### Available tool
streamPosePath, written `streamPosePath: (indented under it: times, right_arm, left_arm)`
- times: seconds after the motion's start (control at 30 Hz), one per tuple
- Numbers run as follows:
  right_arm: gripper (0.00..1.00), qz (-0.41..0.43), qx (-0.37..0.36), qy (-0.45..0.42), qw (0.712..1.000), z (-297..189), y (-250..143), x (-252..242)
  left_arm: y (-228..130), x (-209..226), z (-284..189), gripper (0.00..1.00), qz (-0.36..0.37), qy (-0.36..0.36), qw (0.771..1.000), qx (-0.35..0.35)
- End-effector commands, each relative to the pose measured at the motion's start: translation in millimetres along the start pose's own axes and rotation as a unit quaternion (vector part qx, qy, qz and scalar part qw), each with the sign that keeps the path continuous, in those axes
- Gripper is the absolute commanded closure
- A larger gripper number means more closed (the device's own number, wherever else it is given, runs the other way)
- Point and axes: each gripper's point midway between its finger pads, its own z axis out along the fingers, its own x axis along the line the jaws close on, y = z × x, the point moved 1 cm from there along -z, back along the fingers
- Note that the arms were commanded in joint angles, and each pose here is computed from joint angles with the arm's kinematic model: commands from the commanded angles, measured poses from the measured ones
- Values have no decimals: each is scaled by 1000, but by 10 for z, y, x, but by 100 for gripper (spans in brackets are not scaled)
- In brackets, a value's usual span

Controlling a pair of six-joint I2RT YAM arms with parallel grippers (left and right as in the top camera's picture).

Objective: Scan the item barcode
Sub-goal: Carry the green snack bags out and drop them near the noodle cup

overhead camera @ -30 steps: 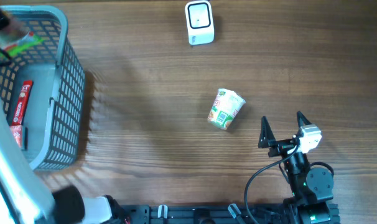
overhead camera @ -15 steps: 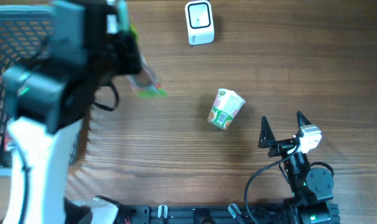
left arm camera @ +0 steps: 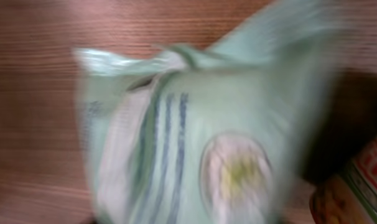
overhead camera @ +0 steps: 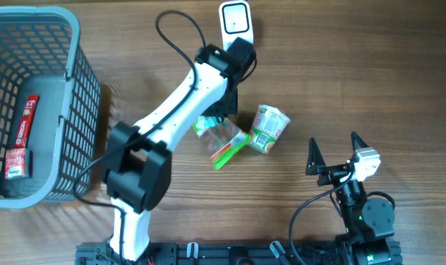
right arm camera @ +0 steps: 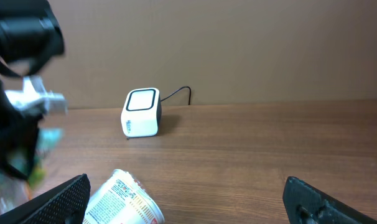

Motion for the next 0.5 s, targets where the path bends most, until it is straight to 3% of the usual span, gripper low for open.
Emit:
streamPosePath:
  times: [0.0,0.1,0.3,0.37,0.47]
  right_arm:
    - [0,-2,-5,-8,1000,-2,19,-29]
    - [0,-2,-5,-8,1000,-2,19,-29]
    - [0,-2,-5,-8,1000,-2,19,-29]
    - [0,-2,-5,-8,1000,-2,19,-29]
    - [0,-2,-5,-8,1000,-2,19,-29]
  left_arm:
    - [12,-126,0,24,-6,-33,999,1]
    - [69,-135,-133,10,-9,-45,999,-17]
    - [194,-42,-845,7,-13,-96,992,-82]
    - [358,229,-1264,7,-45,-103,984,-139]
    - [643,1181,-2007,6,-152,-81,951,-256]
